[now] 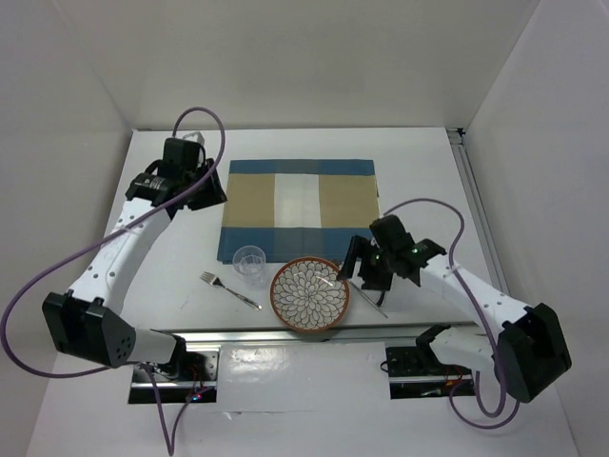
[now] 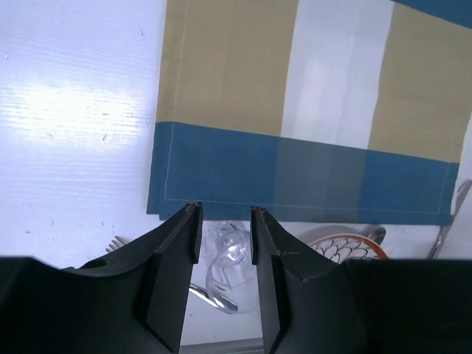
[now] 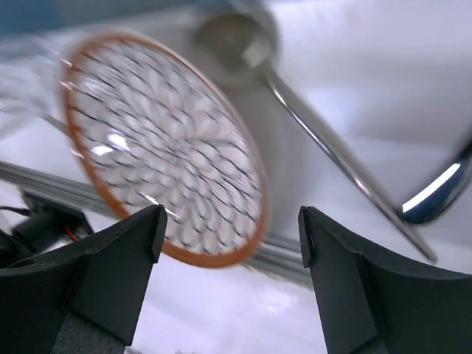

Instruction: Set the dinner table for one person

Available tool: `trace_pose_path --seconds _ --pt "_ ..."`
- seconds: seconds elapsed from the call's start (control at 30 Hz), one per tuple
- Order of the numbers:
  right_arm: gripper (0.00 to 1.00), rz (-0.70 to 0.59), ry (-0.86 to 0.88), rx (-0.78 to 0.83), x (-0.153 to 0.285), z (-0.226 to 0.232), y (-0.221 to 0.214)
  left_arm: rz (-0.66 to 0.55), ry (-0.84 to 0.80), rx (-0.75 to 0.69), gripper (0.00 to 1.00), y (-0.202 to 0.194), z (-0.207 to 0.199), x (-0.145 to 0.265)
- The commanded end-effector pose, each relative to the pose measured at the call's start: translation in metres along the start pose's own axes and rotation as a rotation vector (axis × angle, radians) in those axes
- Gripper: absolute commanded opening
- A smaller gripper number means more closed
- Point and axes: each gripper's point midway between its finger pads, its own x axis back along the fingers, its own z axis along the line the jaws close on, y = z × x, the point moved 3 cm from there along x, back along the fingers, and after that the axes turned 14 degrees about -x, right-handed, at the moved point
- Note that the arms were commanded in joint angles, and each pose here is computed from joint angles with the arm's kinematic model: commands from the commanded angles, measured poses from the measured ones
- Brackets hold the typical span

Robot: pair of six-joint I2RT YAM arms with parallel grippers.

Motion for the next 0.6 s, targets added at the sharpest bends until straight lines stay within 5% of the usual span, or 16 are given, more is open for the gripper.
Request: trace_pose_path --seconds 0.0,0.57 --pt "0.84 0.104 0.01 -0.12 -0.006 -0.013 -0.036 0.011 -0.04 0.0 0.49 -0.013 -0.001 0.011" --pt "0.78 0.164 0.096 -0.192 -0.041 -0.029 -0.069 0.039 -0.061 -0.007 0.49 -0.03 -0.004 0.01"
